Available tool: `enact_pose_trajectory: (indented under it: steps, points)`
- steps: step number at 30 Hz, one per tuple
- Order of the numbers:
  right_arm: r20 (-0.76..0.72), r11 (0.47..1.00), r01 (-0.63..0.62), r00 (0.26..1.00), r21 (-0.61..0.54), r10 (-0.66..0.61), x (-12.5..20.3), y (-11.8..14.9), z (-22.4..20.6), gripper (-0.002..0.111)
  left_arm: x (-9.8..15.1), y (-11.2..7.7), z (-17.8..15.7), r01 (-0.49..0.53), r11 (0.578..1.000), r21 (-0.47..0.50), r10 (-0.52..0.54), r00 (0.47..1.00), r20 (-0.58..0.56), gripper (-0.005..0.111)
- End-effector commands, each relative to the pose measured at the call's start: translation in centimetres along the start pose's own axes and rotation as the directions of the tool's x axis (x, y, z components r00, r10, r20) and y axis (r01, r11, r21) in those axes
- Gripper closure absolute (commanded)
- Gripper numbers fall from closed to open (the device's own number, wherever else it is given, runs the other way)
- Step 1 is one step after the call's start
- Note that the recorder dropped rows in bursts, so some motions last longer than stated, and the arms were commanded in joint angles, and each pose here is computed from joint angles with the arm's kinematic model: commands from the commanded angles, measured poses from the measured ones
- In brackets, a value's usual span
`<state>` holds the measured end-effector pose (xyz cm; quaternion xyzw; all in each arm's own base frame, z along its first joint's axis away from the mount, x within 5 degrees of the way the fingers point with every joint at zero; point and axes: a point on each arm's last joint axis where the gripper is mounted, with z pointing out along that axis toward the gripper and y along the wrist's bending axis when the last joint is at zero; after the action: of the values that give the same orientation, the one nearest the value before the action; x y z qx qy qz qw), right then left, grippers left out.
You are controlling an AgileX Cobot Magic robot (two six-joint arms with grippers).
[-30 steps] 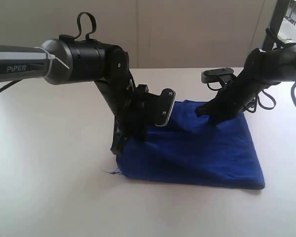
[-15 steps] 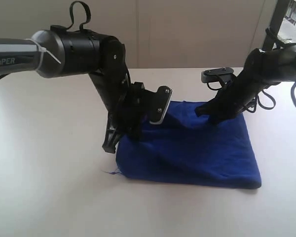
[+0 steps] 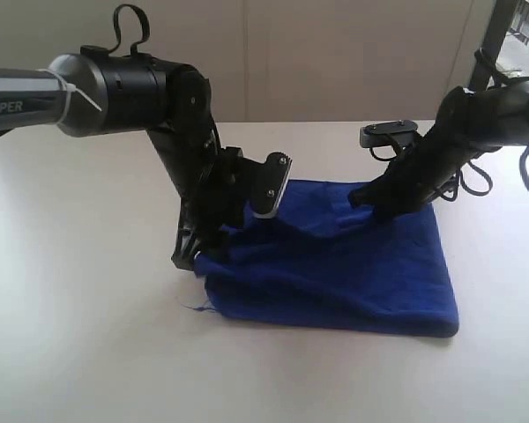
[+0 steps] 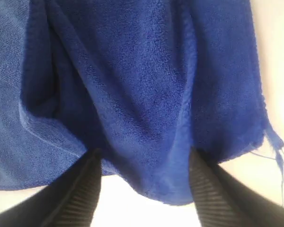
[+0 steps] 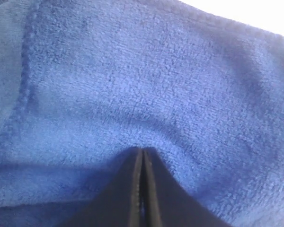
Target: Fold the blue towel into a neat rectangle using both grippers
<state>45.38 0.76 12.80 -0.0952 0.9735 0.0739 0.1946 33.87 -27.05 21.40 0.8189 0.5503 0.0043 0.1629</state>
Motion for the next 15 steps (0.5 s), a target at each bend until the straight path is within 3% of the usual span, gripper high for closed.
enact_pose_trajectory:
  steps: [1,8,10,15]
  points:
    - [0.003,1.0,0.01,1.0,0.007,-0.01,0.0,-0.4,0.0,0.108,-0.1,0.2,0.0,0.029,1.0,-0.008,-0.029,0.999,0.028,0.038]
    - [0.053,0.998,0.068,0.996,0.009,-0.068,-1.7,0.2,-4.4,0.108,-1.0,-0.1,-0.1,0.089,0.995,0.034,-0.092,0.989,0.118,0.039]
    - [0.0,0.994,0.109,0.994,0.021,-0.109,-1.4,0.4,-5.9,0.108,-1.3,-0.3,-0.1,0.108,0.993,0.052,-0.114,0.983,0.141,0.039]
    - [-0.26,0.994,0.089,0.963,0.06,-0.071,1.0,0.0,-7.2,0.108,-1.3,-1.2,-0.2,0.1,0.983,0.151,-0.12,0.984,0.13,0.041]
